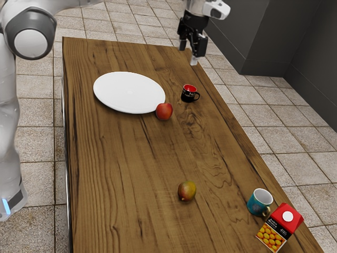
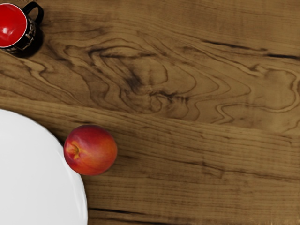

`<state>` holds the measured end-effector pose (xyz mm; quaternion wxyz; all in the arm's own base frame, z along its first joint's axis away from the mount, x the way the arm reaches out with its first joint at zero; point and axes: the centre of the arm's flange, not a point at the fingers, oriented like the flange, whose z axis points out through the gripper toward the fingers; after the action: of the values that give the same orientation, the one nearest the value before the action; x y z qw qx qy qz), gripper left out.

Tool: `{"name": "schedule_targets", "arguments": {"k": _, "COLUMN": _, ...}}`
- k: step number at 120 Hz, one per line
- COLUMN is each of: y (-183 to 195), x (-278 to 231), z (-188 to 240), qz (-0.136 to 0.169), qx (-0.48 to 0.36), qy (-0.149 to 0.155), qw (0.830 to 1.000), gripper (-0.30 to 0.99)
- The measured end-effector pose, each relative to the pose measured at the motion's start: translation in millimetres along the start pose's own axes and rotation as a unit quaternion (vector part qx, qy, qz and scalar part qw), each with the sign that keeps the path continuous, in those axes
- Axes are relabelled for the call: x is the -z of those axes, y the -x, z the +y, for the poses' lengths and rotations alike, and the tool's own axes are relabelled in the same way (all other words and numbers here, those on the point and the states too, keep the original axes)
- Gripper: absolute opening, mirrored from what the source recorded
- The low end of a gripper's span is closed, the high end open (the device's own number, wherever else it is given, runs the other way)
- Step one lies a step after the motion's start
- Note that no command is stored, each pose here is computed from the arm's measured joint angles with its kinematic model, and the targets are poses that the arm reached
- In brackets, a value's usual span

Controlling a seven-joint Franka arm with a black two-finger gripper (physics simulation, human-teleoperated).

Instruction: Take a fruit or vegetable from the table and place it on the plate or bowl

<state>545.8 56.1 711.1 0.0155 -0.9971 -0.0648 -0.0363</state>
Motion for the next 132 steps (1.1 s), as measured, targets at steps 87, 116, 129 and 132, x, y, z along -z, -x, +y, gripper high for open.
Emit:
{"name": "schedule_targets", "arguments": {"k": 87, "y": 23.0, "x": 80.7, "z": 51.1, "qz": 0.054, "qx": -0.048, "qy": 0.011, "qw": 0.997, "gripper": 0.69}}
{"name": "schedule_targets", "arguments": {"k": 116, "y": 20.7, "x": 43.7, "z": 157.7, "qz": 0.014, "qx": -0.144, "qy": 0.016, "qw": 0.989, "gripper": 0.69}}
{"name": "schedule_targets", "arguments": {"k": 129, "y": 14.1, "x": 26.0, "z": 172.9, "qz": -0.001, "qx": -0.155, "qy": 0.006, "qw": 0.988, "gripper": 0.69}}
{"name": "schedule_targets", "arguments": {"k": 132, "y": 12.7, "x": 22.9, "z": 175.0, "qz": -0.004, "qx": -0.156, "qy": 0.005, "qw": 0.988, "gripper": 0.69}}
